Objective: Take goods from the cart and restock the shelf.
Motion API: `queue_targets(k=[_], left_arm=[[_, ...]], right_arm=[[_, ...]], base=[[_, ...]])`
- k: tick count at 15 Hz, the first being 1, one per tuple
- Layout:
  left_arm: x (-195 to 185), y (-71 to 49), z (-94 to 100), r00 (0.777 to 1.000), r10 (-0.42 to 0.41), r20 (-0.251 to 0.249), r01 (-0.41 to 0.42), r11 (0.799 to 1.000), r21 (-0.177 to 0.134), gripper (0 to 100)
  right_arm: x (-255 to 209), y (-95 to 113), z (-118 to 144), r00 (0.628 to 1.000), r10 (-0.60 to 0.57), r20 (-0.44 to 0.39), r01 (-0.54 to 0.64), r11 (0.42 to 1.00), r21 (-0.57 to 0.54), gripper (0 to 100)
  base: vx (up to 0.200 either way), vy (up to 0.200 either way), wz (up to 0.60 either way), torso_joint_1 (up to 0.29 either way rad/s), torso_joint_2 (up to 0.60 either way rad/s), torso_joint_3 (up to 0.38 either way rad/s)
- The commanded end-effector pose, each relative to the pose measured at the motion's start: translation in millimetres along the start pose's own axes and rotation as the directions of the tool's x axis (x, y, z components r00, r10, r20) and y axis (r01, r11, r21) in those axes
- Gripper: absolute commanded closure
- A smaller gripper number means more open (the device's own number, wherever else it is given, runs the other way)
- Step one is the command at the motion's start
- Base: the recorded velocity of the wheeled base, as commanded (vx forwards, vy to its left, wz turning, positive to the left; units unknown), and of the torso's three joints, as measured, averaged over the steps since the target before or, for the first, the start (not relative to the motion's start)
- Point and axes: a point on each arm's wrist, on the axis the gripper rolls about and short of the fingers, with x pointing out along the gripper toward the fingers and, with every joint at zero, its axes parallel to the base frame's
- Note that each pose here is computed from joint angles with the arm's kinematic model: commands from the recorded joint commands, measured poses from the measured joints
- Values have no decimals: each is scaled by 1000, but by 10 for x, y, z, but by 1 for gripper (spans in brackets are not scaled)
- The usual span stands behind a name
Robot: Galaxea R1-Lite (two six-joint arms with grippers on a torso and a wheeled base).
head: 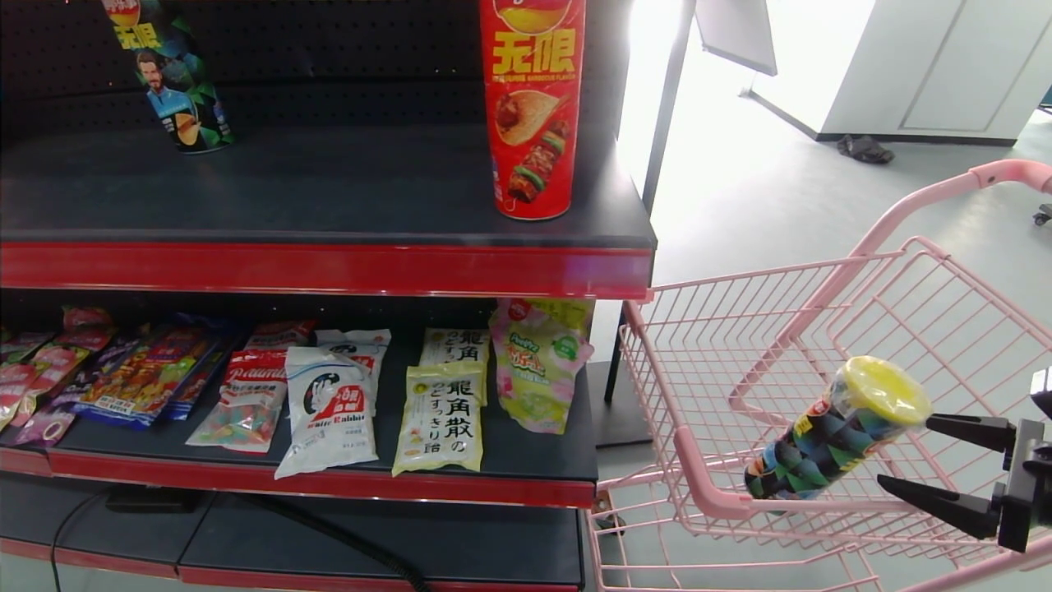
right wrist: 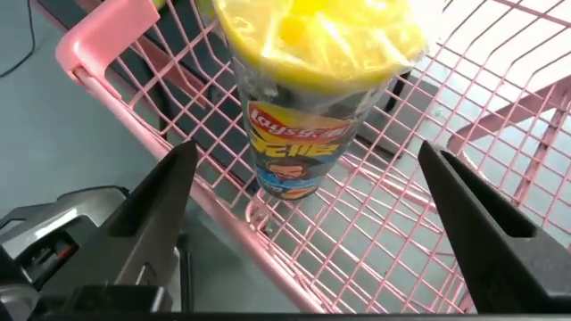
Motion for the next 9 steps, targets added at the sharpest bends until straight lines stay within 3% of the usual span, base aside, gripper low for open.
queue_targets(k=[1, 5, 9], left_arm=[[1, 0, 0, 1000, 0, -1, 0, 1000, 0, 0], [1, 0, 0, 1000, 0, -1, 0, 1000, 0, 0], [1, 0, 0, 1000, 0, -1, 0, 1000, 0, 0]], right_arm=[[2, 31, -27, 1000, 16, -7, -16, 1000, 21, 0], [26, 193, -11, 991, 130, 21, -130, 991, 12, 0], [58, 202, 20, 989, 148, 22, -147, 989, -9, 0]], base=[[0, 0, 0, 0, 0, 0], [0, 0, 0, 0, 0, 0], [0, 0, 0, 0, 0, 0]])
